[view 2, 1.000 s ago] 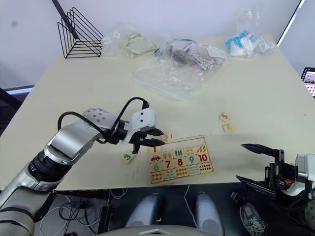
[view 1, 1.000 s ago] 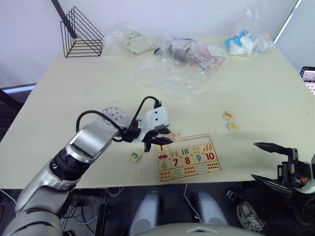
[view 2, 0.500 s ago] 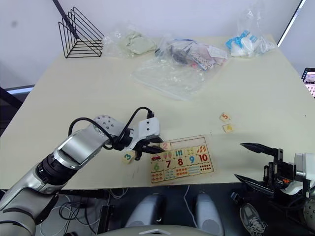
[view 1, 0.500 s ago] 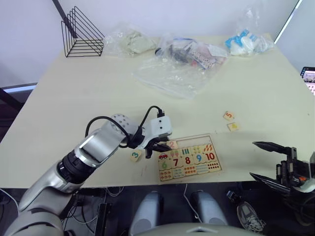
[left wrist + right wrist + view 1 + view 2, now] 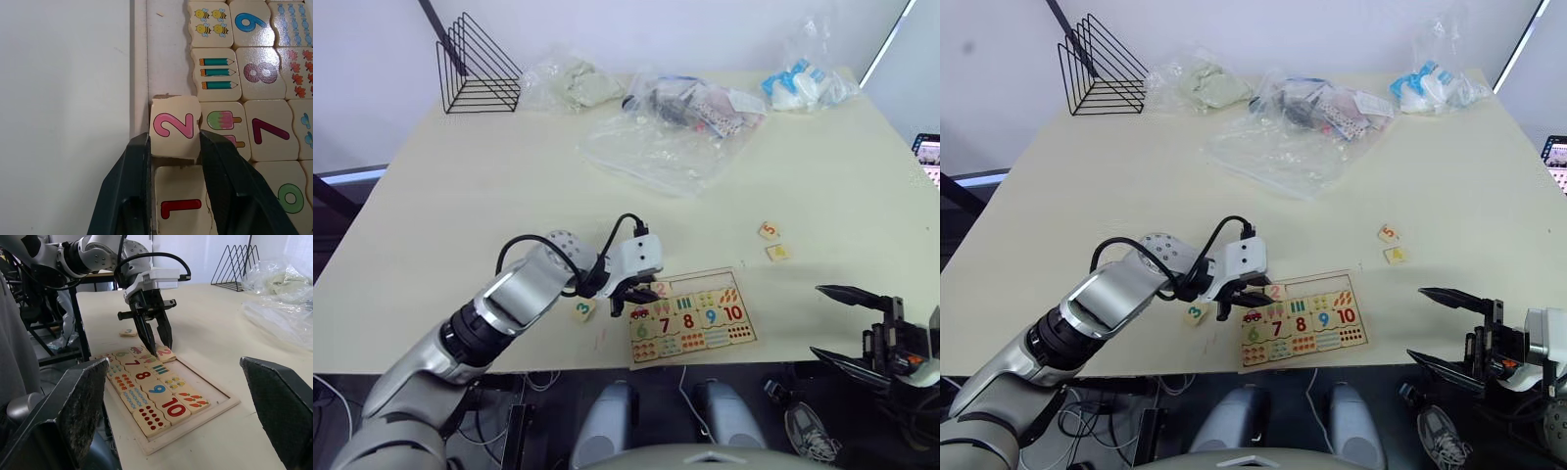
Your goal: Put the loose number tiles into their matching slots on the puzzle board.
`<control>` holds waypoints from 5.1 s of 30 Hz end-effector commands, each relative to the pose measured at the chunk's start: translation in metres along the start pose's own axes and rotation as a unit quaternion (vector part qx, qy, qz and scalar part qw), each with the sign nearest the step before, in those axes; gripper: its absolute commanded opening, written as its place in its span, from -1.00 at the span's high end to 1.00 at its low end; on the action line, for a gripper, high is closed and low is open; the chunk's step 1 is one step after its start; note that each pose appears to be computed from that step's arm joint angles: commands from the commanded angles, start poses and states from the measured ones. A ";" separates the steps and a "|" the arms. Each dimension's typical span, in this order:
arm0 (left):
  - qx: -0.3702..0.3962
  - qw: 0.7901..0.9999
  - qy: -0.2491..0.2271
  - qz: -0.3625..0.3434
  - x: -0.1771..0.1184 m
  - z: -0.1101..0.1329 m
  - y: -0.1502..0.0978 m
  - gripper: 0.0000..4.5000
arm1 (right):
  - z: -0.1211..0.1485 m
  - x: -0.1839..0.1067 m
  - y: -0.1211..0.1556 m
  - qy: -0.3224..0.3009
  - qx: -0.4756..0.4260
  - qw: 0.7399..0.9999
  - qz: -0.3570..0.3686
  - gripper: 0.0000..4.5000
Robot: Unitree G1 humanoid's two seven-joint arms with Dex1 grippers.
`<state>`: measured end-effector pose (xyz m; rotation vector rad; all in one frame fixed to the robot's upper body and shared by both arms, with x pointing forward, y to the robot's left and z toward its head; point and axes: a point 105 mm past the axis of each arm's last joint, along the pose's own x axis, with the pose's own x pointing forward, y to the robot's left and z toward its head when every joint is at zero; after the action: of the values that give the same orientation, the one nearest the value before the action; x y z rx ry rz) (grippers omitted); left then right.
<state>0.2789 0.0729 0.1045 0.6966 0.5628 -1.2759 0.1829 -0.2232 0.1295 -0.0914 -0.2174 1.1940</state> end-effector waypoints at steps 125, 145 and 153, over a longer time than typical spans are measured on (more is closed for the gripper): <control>0.048 0.994 -0.080 -0.065 -0.013 -0.019 0.004 0.99 | 0.013 -0.004 -0.001 0.012 -0.027 0.999 -0.017 -1.00; -0.025 0.979 -0.203 0.009 -0.058 -0.020 0.010 0.99 | 0.007 -0.008 -0.004 0.013 -0.023 0.999 -0.027 -1.00; -0.119 0.940 -0.289 0.140 -0.094 -0.044 0.024 0.99 | 0.000 -0.017 -0.015 0.034 -0.024 0.997 -0.063 -1.00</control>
<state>0.2825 0.1638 0.1309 0.1813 0.1942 -1.0968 0.1902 -0.2379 0.1230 -0.1170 -0.1650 1.0860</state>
